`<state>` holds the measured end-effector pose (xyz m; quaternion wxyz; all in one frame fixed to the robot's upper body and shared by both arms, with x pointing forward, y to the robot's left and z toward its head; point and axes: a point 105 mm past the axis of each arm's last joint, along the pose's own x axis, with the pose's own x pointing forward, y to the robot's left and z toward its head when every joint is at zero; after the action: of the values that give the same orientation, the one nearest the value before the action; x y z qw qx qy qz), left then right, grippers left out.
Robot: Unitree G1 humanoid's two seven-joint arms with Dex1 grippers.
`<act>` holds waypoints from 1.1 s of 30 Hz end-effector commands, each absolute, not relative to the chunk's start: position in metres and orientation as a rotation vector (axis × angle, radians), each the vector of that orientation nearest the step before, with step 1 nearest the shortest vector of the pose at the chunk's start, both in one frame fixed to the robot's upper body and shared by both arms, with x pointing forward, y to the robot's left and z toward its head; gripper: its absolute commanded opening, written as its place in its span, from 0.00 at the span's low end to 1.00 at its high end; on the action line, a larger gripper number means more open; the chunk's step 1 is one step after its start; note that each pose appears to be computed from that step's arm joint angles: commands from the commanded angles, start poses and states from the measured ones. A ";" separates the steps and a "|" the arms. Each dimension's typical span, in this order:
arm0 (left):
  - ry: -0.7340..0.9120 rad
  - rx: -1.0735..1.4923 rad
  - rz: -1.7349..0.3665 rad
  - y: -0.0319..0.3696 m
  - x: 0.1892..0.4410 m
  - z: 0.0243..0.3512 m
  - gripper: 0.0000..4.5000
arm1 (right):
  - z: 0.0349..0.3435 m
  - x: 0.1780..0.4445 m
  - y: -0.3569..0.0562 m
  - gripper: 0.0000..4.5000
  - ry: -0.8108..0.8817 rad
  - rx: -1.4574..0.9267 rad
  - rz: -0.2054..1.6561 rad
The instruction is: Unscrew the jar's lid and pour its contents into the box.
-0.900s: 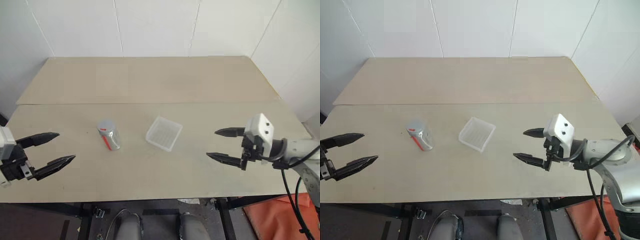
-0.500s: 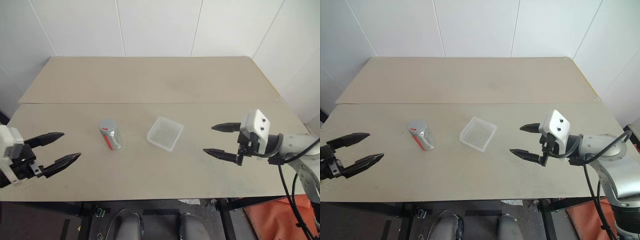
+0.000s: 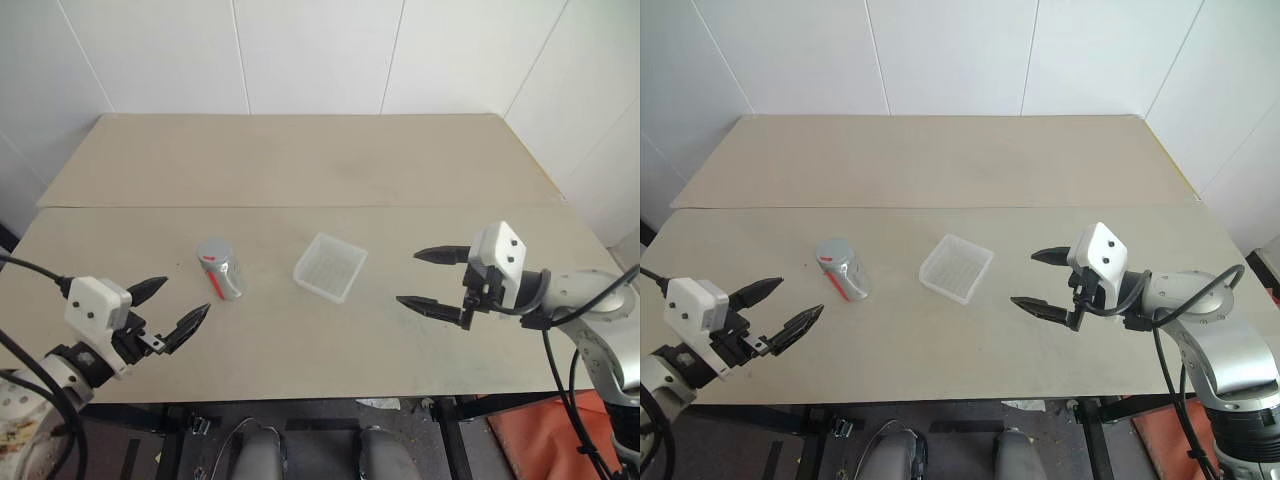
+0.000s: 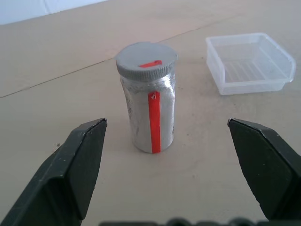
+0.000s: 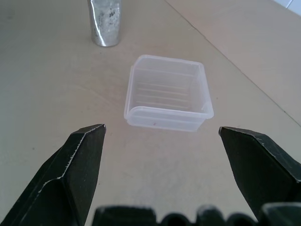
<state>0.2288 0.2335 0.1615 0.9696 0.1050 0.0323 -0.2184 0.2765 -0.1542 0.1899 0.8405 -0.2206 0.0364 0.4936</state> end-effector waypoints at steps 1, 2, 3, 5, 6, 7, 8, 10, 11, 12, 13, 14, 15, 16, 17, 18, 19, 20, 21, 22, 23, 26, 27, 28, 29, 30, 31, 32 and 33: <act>0.030 0.235 -0.424 0.220 0.225 0.164 1.00 | 0.205 0.275 -0.157 1.00 0.022 -0.514 1.036; 0.023 0.218 -0.404 0.217 0.228 0.161 1.00 | 0.205 0.275 -0.157 1.00 0.022 -0.516 1.035; 0.006 0.225 -0.370 0.214 0.234 0.158 1.00 | 0.206 0.275 -0.157 1.00 0.022 -0.522 1.034; -0.014 0.228 -0.325 0.209 0.241 0.154 1.00 | 0.206 0.274 -0.157 1.00 0.024 -0.528 1.034; -0.038 0.199 -0.299 0.208 0.246 0.155 1.00 | 0.207 0.273 -0.157 1.00 0.021 -0.529 1.040; -0.057 0.178 -0.282 0.204 0.250 0.156 1.00 | 0.208 0.272 -0.157 1.00 0.019 -0.530 1.040; -0.071 0.156 -0.267 0.200 0.254 0.155 1.00 | 0.210 0.271 -0.158 1.00 0.017 -0.531 1.040; -0.087 0.149 -0.250 0.195 0.259 0.153 1.00 | 0.212 0.270 -0.159 1.00 0.016 -0.532 1.041; -0.088 0.152 -0.239 0.195 0.261 0.151 1.00 | 0.213 0.269 -0.160 1.00 0.016 -0.532 1.045; -0.091 0.153 -0.219 0.196 0.263 0.150 1.00 | 0.214 0.268 -0.160 1.00 0.018 -0.527 1.054; -0.092 0.151 -0.204 0.198 0.265 0.148 1.00 | 0.215 0.266 -0.160 1.00 0.021 -0.520 1.066; -0.093 0.149 -0.195 0.199 0.266 0.147 1.00 | 0.216 0.265 -0.160 1.00 0.023 -0.515 1.075; -0.094 0.150 -0.194 0.199 0.268 0.146 1.00 | 0.217 0.262 -0.159 1.00 0.025 -0.496 1.111; -0.094 0.152 -0.194 0.199 0.270 0.145 1.00 | 0.218 0.258 -0.158 1.00 0.022 -0.475 1.146; -0.094 0.154 -0.196 0.199 0.271 0.144 1.00 | 0.219 0.256 -0.157 1.00 0.021 -0.454 1.171; -0.096 0.159 -0.198 0.199 0.272 0.143 1.00 | 0.220 0.254 -0.156 1.00 0.023 -0.432 1.193; -0.098 0.157 -0.194 0.199 0.274 0.142 1.00 | 0.220 0.254 -0.156 1.00 0.027 -0.424 1.206; -0.101 0.157 -0.198 0.199 0.275 0.142 1.00 | 0.219 0.253 -0.155 1.00 0.035 -0.429 1.219; -0.103 0.158 -0.202 0.199 0.276 0.141 1.00 | 0.219 0.253 -0.155 1.00 0.041 -0.435 1.228; -0.105 0.157 -0.204 0.198 0.278 0.141 1.00 | 0.217 0.252 -0.155 1.00 0.047 -0.444 1.235; -0.108 0.154 -0.207 0.198 0.280 0.141 1.00 | 0.217 0.252 -0.154 1.00 0.049 -0.449 1.239; -0.116 0.156 -0.219 0.196 0.283 0.141 1.00 | 0.218 0.250 -0.153 1.00 0.041 -0.442 1.250; -0.117 0.156 -0.219 0.196 0.284 0.141 1.00 | 0.219 0.248 -0.152 1.00 0.036 -0.438 1.255; -0.121 0.155 -0.219 0.196 0.286 0.141 1.00 | 0.220 0.247 -0.152 1.00 0.033 -0.438 1.257; -0.124 0.155 -0.221 0.196 0.287 0.141 1.00 | 0.220 0.247 -0.151 1.00 0.032 -0.439 1.258; -0.127 0.157 -0.220 0.195 0.289 0.141 1.00 | 0.219 0.247 -0.152 1.00 0.032 -0.443 1.256; -0.132 0.156 -0.220 0.195 0.292 0.142 1.00 | 0.219 0.246 -0.152 1.00 0.032 -0.447 1.253; -0.136 0.155 -0.220 0.194 0.295 0.142 1.00 | 0.219 0.246 -0.152 1.00 0.032 -0.449 1.251; -0.142 0.159 -0.225 0.192 0.297 0.143 1.00 | 0.219 0.246 -0.153 1.00 0.031 -0.449 1.250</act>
<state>0.2951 0.1974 0.1330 0.9908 0.0701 -0.0446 -0.1066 0.2504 -0.1531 0.2069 0.7906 -0.1935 0.0382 0.5798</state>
